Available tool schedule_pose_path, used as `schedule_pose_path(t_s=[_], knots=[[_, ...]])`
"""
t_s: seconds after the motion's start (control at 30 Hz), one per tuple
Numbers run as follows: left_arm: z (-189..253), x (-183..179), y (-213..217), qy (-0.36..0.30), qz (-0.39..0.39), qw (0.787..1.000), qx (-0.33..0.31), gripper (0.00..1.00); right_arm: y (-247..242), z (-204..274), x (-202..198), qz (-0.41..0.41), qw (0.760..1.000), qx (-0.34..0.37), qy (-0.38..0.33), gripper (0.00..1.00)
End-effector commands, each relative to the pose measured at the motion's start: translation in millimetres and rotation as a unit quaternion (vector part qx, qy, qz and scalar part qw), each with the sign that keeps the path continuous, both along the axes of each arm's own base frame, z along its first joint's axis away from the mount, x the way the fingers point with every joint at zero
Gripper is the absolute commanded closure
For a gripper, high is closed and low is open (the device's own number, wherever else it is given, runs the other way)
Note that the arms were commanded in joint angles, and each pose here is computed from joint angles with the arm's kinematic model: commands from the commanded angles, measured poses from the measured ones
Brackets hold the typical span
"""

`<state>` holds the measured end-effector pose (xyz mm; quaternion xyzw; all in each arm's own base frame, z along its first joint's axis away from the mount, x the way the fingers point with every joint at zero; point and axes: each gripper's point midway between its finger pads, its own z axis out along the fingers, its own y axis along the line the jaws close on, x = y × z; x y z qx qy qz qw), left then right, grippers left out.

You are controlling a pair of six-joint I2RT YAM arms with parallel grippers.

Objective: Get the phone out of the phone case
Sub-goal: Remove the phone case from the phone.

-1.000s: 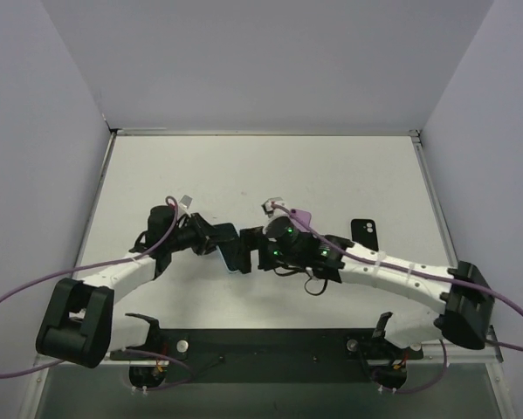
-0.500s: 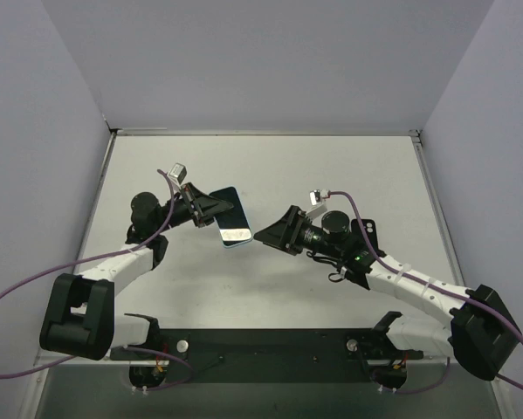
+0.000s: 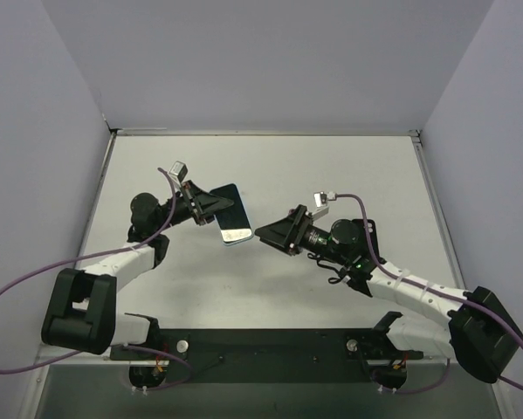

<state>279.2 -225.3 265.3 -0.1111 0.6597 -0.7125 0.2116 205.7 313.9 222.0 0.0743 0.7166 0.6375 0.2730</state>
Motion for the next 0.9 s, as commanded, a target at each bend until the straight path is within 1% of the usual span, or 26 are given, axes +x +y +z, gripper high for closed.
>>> schedule_pose_path(t_s=[0.0, 0.07, 0.13, 0.2, 0.23, 0.3, 0.33, 0.43, 0.53, 0.6, 0.63, 0.7, 0.73, 0.87], knots=[[36, -2, -1, -0.066, -0.007, 0.997, -0.032, 1.00, -3, 42, 0, -0.008, 0.997, 0.050, -0.058, 0.41], [34, -1, -1, -0.057, -0.007, 0.998, -0.037, 1.00, -1, 44, 0, -0.003, 0.997, 0.051, -0.060, 0.41], [37, -2, -2, -0.063, -0.010, 0.997, -0.044, 1.00, 4, 46, 0, 0.004, 0.997, 0.054, -0.060, 0.41], [39, -3, -3, -0.064, -0.011, 0.997, -0.048, 1.00, 10, 42, 1, 0.012, 0.997, 0.056, -0.054, 0.44], [40, -3, -3, -0.065, -0.010, 0.997, -0.049, 1.00, 11, 47, 1, 0.015, 0.996, 0.067, -0.057, 0.46], [42, -5, -4, -0.069, -0.012, 0.996, -0.050, 1.00, 15, 44, 3, 0.018, 0.996, 0.076, -0.048, 0.51], [43, -5, -4, -0.069, -0.012, 0.996, -0.050, 1.00, 16, 54, 2, 0.023, 0.993, 0.099, -0.053, 0.54], [39, -4, -4, -0.064, -0.011, 0.997, -0.047, 1.00, 20, 61, 2, 0.033, 0.990, 0.125, -0.060, 0.57], [38, -5, -4, -0.064, -0.011, 0.997, -0.047, 1.00, 24, 66, 1, 0.044, 0.987, 0.143, -0.056, 0.63], [38, -4, -4, -0.064, -0.010, 0.997, -0.048, 1.00, 26, 65, 1, 0.046, 0.987, 0.147, -0.054, 0.68], [38, -5, -4, -0.062, -0.011, 0.997, -0.048, 1.00, 27, 65, 1, 0.046, 0.986, 0.148, -0.053, 0.75], [39, -4, -3, -0.065, -0.009, 0.997, -0.049, 1.00, 26, 61, 1, 0.043, 0.987, 0.148, -0.048, 0.84], [39, -4, -3, -0.065, -0.009, 0.997, -0.049, 1.00, 25, 61, 2, 0.040, 0.987, 0.149, -0.048, 1.00], [35, -2, -2, -0.064, -0.001, 0.997, -0.047, 1.00, 19, 64, 3, 0.027, 0.986, 0.158, -0.052, 1.00]])
